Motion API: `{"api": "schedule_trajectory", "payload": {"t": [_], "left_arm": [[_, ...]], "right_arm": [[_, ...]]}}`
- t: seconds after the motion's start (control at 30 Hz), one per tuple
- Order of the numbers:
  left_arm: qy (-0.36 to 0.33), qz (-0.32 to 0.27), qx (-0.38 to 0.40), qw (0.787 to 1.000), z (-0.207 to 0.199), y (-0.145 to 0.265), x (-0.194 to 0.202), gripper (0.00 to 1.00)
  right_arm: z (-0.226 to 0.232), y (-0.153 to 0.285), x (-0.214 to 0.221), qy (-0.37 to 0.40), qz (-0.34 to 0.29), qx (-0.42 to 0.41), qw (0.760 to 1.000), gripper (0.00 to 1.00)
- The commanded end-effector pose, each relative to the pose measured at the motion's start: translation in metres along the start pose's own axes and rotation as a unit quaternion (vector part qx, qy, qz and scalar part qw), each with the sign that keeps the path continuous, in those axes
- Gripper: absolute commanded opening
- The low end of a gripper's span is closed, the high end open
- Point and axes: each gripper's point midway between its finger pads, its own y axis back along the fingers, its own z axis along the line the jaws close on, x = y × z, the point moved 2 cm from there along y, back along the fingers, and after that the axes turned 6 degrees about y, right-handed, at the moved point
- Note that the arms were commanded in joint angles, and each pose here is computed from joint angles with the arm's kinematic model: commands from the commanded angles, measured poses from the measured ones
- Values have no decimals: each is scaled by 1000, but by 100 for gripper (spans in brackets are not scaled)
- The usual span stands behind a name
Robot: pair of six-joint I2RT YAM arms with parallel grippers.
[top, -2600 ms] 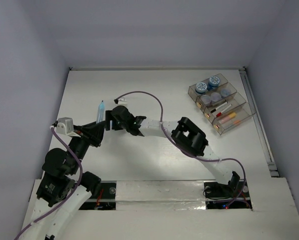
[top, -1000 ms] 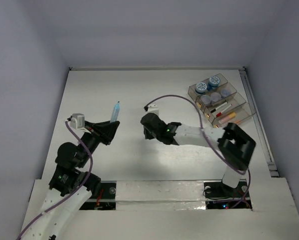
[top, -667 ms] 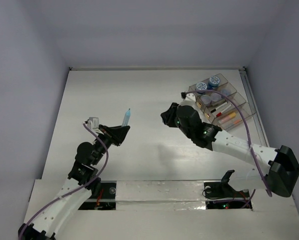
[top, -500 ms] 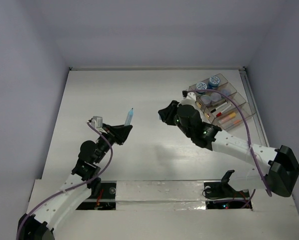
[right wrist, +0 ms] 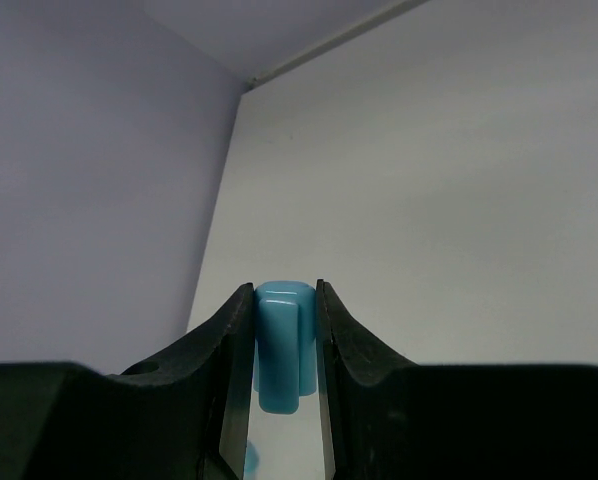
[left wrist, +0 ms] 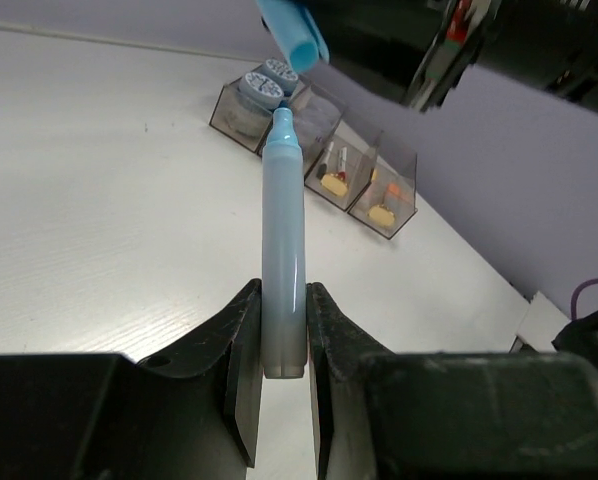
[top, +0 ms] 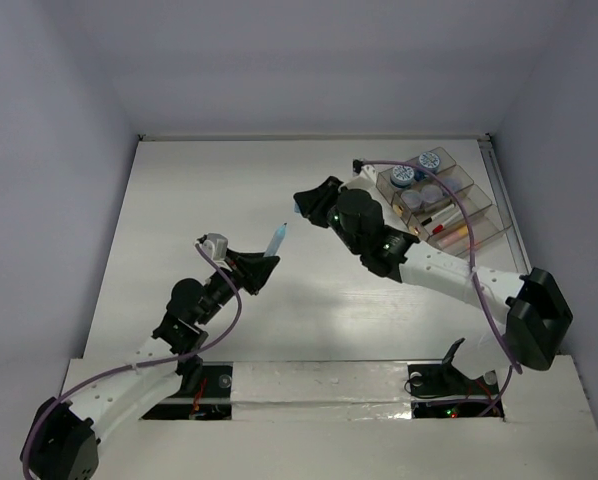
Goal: Sort the stationery into containers
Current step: Close the pen cap on the pen.
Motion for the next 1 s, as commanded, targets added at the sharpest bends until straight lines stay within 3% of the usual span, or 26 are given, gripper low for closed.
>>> {"api": "schedule_trajectory", "payload": {"t": [0.0, 0.97], "left_arm": [[-28, -34, 36, 998, -20, -7, -22, 0], [-25, -50, -6, 998, -7, -10, -25, 0]], "right_arm": [[36, -8, -30, -37, -42, -46, 997, 0], [39, -20, 22, -28, 11, -54, 998, 0]]}}
